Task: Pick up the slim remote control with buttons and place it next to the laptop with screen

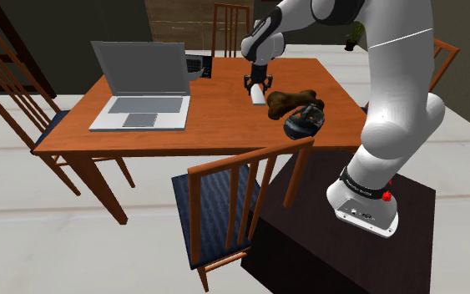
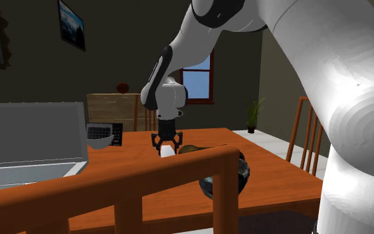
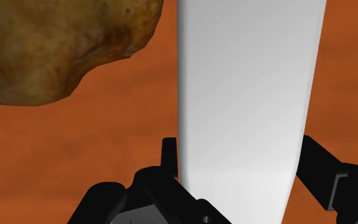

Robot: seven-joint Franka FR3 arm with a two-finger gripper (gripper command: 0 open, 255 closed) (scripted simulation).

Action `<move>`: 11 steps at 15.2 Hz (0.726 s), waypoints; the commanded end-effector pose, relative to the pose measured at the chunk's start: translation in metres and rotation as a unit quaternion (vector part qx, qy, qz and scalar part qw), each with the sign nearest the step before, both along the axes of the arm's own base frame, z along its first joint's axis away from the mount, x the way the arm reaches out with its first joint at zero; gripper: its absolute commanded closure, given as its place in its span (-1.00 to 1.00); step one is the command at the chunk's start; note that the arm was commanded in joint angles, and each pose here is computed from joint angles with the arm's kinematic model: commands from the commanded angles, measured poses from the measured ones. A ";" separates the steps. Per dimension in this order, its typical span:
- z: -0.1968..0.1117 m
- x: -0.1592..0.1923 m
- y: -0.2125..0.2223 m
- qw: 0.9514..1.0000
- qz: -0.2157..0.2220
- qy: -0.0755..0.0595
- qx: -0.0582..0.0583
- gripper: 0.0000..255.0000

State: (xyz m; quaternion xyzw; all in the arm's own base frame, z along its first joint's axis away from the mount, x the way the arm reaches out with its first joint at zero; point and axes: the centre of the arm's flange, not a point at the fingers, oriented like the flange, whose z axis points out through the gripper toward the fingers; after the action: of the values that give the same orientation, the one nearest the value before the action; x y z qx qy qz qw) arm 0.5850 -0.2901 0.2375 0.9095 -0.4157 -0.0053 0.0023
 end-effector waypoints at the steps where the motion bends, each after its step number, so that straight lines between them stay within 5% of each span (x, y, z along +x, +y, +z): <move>1: 0.011 0.001 0.001 1.000 0.000 0.000 0.000 1.00; 11: 0.064 0.001 0.001 1.000 0.000 0.000 0.000 1.00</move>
State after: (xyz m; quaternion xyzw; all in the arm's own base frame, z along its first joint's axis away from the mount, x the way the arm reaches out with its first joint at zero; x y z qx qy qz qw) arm 0.5858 -0.2889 0.2967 0.9095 -0.4157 -0.0054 0.0023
